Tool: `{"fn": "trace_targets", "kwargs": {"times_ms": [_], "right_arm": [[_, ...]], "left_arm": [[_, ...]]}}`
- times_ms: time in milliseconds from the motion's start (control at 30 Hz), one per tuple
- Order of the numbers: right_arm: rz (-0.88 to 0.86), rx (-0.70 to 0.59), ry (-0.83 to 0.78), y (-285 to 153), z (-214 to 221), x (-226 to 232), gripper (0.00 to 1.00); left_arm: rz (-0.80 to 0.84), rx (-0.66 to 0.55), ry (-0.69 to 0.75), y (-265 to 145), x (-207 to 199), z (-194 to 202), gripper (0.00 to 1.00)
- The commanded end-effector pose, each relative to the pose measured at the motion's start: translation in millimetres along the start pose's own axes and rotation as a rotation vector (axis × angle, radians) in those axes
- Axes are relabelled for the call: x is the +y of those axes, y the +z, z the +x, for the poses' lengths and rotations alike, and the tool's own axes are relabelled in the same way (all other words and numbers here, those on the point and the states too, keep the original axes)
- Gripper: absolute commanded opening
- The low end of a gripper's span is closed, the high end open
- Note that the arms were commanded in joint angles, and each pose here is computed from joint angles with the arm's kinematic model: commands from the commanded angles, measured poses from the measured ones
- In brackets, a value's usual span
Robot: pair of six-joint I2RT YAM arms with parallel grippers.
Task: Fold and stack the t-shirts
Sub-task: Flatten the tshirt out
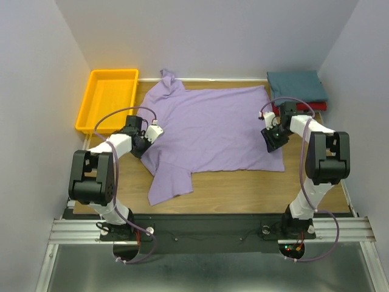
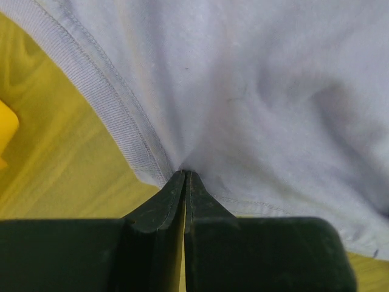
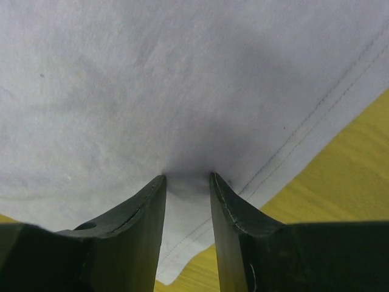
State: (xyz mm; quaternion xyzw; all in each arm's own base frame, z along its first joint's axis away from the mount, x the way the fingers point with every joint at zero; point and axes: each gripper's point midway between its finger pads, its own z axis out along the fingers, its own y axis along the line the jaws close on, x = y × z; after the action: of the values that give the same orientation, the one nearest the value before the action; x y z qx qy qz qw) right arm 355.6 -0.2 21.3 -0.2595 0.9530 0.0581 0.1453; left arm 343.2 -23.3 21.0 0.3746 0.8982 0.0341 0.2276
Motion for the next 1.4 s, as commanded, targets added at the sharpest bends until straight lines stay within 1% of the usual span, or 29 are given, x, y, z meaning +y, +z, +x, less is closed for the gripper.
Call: {"fn": "trace_targets", "kwargs": {"times_ms": [0,33,133,167,267,333,400,500,533,567,633,700,733,767,800,867,900,933,967,1000,1033,1100,1133,1167,1200,1233,1267,1300,1367], "right_arm": [[-0.032,0.207,-0.066,0,70,20,0.41],[-0.051,0.229,-0.096,-9,83,29,0.41],[-0.083,0.254,-0.142,-26,102,43,0.41],[-0.113,0.278,-0.172,-34,111,50,0.41],[-0.138,0.225,-0.196,-60,103,60,0.41],[-0.098,0.127,-0.201,-77,71,52,0.44],[-0.112,0.061,-0.167,-80,48,52,0.44],[-0.129,0.004,-0.091,-71,7,39,0.43],[-0.137,-0.002,-0.073,-66,-1,36,0.40],[-0.108,-0.053,-0.024,-60,-25,23,0.39],[-0.087,-0.099,0.013,-56,-48,12,0.39],[-0.020,-0.228,0.090,-56,-104,-18,0.36],[-0.020,-0.229,0.091,-56,-104,-18,0.36],[-0.009,-0.262,0.138,-54,-118,-25,0.36],[-0.004,-0.296,0.146,-53,-137,-34,0.36],[0.010,-0.340,0.188,-47,-162,-49,0.35],[0.012,-0.348,0.199,-42,-168,-53,0.35],[0.020,-0.365,0.208,-40,-175,-58,0.33],[0.027,-0.380,0.234,-39,-183,-62,0.33],[0.023,-0.367,0.252,-24,-184,-67,0.32],[0.039,-0.401,0.255,-31,-197,-73,0.30],[0.063,-0.427,0.285,-21,-207,-84,0.27],[0.072,-0.446,0.289,-17,-213,-89,0.27],[0.080,-0.451,0.306,-13,-216,-93,0.26],[0.075,-0.440,0.315,0,-215,-95,0.24],[0.081,-0.456,0.316,-5,-220,-97,0.24],[0.083,-0.456,0.321,4,-222,-100,0.24],[0.085,-0.455,0.327,9,-223,-102,0.24],[0.097,-0.446,0.335,21,-223,-107,0.24]], "left_arm": [[0.088,0.147,0.050,-24,-38,59,0.14],[0.120,0.177,0.062,-30,-49,72,0.14],[0.164,0.155,0.093,-47,-62,76,0.13],[0.172,0.140,0.106,-61,-66,75,0.13],[0.200,0.059,0.164,-88,-67,57,0.13],[0.193,-0.016,0.170,-101,-61,35,0.16],[0.164,-0.111,0.171,-115,-47,2,0.18],[0.112,-0.226,0.105,-122,-21,-45,0.20],[0.088,-0.252,0.077,-122,-13,-57,0.22],[0.049,-0.303,0.030,-122,3,-79,0.22],[0.010,-0.356,-0.018,-123,20,-103,0.24],[-0.038,-0.459,-0.116,-123,53,-151,0.25],[-0.040,-0.459,-0.116,-123,53,-151,0.25],[-0.040,-0.474,-0.152,-108,63,-164,0.25],[-0.055,-0.528,-0.195,-117,77,-186,0.25],[-0.046,-0.582,-0.272,-109,98,-221,0.26],[-0.037,-0.596,-0.294,-105,103,-231,0.26],[-0.021,-0.567,-0.329,-78,108,-234,0.26],[-0.033,-0.586,-0.350,-72,118,-245,0.26],[-0.061,-0.625,-0.381,-79,133,-262,0.26],[-0.068,-0.629,-0.396,-71,140,-269,0.26],[-0.101,-0.646,-0.443,-49,160,-283,0.25],[-0.099,-0.624,-0.458,-25,162,-282,0.25],[-0.123,-0.670,-0.454,-31,174,-296,0.25],[-0.130,-0.676,-0.457,-25,178,-300,0.24],[-0.138,-0.681,-0.464,-20,183,-303,0.24],[-0.130,-0.660,-0.479,3,183,-301,0.24],[-0.150,-0.694,-0.475,-3,192,-311,0.24],[-0.176,-0.704,-0.486,13,201,-315,0.23]]}}
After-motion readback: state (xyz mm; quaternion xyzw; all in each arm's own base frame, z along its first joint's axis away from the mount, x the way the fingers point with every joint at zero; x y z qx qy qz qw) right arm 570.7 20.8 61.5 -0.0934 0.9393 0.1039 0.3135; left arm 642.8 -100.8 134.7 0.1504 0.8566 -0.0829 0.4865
